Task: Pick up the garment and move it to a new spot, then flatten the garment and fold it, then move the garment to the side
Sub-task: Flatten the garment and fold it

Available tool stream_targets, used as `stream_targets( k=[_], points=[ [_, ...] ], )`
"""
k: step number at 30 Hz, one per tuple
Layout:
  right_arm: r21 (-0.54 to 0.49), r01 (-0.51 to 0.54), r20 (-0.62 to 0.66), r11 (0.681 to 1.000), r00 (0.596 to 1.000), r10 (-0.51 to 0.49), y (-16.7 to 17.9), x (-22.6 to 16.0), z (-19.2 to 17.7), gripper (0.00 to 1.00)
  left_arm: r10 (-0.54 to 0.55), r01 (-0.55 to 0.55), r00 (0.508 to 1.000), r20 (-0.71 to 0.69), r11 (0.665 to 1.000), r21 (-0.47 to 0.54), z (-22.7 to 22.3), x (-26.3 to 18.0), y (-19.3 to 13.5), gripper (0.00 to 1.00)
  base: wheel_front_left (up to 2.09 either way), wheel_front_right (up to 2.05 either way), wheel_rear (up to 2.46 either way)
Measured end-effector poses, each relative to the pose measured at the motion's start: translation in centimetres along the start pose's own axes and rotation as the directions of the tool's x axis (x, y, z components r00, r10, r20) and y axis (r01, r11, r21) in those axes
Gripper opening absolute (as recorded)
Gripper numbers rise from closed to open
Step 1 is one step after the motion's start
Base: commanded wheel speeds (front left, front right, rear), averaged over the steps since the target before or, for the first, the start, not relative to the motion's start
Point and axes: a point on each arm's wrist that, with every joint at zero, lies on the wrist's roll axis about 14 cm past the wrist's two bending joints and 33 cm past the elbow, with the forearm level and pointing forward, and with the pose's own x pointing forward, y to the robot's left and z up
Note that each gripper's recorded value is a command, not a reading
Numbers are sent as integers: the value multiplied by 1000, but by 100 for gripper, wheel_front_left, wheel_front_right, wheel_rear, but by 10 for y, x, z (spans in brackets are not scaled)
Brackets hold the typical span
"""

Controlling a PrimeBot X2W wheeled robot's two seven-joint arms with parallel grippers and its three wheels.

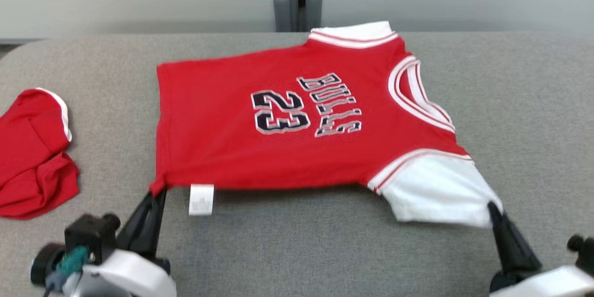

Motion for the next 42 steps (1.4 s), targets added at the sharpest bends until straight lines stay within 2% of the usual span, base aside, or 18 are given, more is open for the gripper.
stream_targets(
  k=[6, 12, 19, 30, 42],
  points=[
    [12, 45, -100, 999, 994, -44, 6, -45, -14, 0, 0, -4, 994, -110, 999, -38, -14, -38, -9, 0, 0, 0, 0],
    [17, 67, -246, 998, 967, -60, 12, -76, -35, 0, 20, -28, 980, -199, 999, -41, -26, -61, -4, 0, 0, 0, 0],
    [6, 81, -226, 997, 971, -78, 11, -81, -17, 0, 31, -37, 972, -234, 999, -20, -24, -70, 3, 0, 0, 0, 0],
    [8, 48, -207, 999, 977, -46, 18, -58, -7, 0, 12, -23, 974, -228, 999, -45, -18, -60, 1, 0, 0, 0, 0],
    [-3, -1, -229, 1000, 973, 0, 21, 14, -7, 0, -9, -24, 949, -316, 995, -99, -43, -27, 8, 0, 0, 0, 0]
  ],
)
